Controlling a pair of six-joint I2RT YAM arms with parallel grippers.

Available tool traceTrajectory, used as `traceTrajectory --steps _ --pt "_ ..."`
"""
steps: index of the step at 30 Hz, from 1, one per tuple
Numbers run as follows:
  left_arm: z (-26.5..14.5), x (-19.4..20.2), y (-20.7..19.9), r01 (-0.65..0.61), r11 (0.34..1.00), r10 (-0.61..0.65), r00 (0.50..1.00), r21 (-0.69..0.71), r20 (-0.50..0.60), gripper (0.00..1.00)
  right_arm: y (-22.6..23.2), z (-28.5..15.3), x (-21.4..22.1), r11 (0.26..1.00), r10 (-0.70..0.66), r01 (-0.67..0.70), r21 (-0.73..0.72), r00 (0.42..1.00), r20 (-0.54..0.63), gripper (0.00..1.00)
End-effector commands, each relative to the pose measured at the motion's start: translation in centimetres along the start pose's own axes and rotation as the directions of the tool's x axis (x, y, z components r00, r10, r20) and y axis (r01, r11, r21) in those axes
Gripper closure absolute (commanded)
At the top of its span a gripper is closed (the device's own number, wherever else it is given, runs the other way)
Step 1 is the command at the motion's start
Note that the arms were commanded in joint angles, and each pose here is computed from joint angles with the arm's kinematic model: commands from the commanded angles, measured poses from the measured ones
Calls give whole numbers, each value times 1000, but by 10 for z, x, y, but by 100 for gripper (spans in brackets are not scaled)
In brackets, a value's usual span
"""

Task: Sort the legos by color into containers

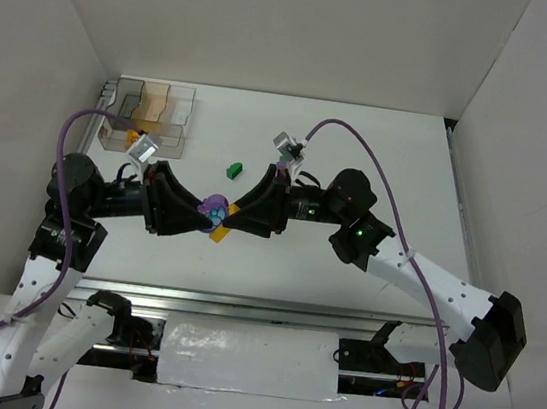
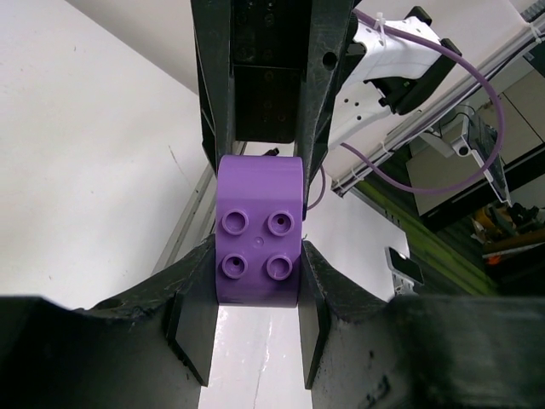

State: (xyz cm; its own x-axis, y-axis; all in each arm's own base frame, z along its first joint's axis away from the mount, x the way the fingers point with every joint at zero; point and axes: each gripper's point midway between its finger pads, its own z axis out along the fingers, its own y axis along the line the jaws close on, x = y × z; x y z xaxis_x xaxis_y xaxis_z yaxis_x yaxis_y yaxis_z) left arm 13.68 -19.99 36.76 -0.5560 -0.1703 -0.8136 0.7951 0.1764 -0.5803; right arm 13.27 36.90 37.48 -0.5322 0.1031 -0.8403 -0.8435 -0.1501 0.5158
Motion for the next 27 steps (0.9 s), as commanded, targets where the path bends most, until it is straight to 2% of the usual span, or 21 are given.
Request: traceTrajectory --steps 1,10,13,14,15,16,17,18,19,21,22,23,24,26,27 --pt "4 -17 7 -17 999 19 999 -47 34 100 5 -12 0 995 -89 89 -48 996 -4 100" --pt "9 -41 -3 -65 998 66 996 -18 59 100 -19 -40 17 997 -69 66 -45 995 -66 100" --pt "10 -46 -4 -69 998 69 995 -9 68 100 -24 -48 16 997 -77 75 -32 996 -55 100" --pt "9 -54 -5 -138 990 141 987 -34 81 100 -26 -51 12 996 -89 89 -5 995 -36 100" --pt "8 -54 16 -62 988 75 993 -141 87 100 -33 -53 10 993 -108 109 35 994 -24 100" --pt "6 -68 20 -109 973 132 986 -202 102 100 -44 -56 11 990 -83 84 109 996 -15 100" --pt "4 -74 30 -100 958 133 985 -268 110 100 -42 -60 6 985 -104 103 136 995 3 100" --pt "-5 -77 59 -22 906 85 988 -423 131 100 -47 -64 5 978 -119 115 175 993 11 100" --pt "-9 -83 84 21 858 59 989 -513 138 100 -54 -70 10 970 -96 93 225 995 2 100" --pt "-25 -106 109 47 757 85 982 -651 170 100 -54 -80 2 946 -134 114 305 990 47 100" --pt "-42 -119 141 90 654 91 976 -751 196 100 -56 -85 8 939 -124 101 328 991 50 100" --pt "-51 -128 155 106 608 102 972 -786 210 100 -47 -91 3 934 -154 122 336 985 73 100" --pt "-72 -135 191 152 496 102 968 -855 231 100 -47 -94 8 930 -157 124 346 985 71 100" --pt "-95 -160 216 170 362 159 957 -916 241 100 -36 -102 6 925 -178 137 353 980 88 100" --pt "-107 -159 251 200 284 126 962 -938 243 100 -36 -104 8 920 -183 138 366 979 90 100"
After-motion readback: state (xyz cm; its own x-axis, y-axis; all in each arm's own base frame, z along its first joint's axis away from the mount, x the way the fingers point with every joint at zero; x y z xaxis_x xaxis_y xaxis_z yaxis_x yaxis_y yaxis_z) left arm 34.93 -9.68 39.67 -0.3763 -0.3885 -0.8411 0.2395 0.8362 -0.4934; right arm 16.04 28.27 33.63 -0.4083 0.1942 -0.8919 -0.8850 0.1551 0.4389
